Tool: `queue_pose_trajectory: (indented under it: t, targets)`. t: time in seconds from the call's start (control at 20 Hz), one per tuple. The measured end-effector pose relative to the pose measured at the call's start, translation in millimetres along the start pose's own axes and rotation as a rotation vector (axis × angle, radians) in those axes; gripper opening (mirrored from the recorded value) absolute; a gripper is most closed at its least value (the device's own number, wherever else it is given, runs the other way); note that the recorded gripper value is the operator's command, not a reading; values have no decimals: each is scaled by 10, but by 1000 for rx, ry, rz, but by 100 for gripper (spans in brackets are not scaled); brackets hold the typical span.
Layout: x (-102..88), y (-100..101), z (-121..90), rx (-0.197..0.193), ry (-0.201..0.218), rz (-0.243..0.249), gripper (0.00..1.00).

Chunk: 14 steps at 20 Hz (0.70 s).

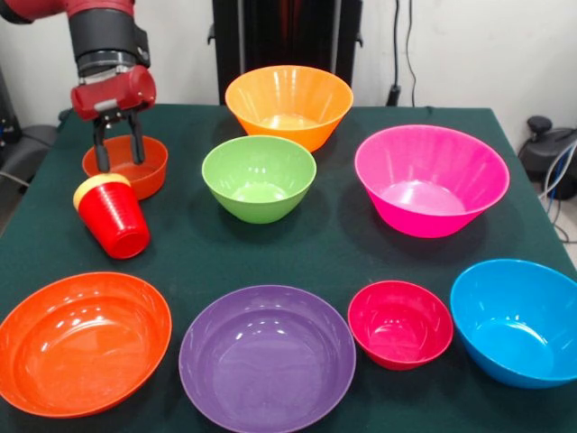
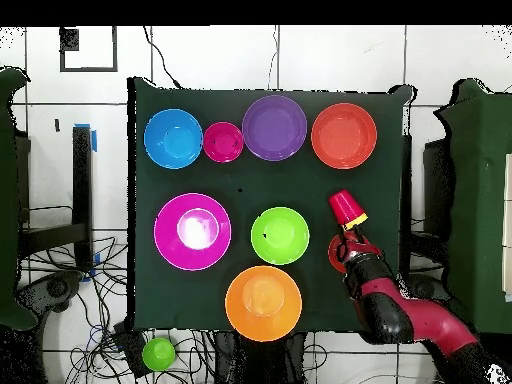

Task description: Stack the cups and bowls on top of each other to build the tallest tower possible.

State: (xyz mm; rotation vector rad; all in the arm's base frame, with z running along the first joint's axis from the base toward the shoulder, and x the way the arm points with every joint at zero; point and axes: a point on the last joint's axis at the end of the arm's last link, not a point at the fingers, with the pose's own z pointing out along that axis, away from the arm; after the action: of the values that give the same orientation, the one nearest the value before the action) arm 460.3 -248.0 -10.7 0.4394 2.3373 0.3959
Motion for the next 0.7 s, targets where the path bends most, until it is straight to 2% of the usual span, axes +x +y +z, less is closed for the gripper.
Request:
queue_pose_trajectory:
  t: [0.35, 0.7]
  targets:
    - [96, 130, 86, -23, 3, 3, 100]
    - [295, 241, 180, -45, 36, 26, 100]
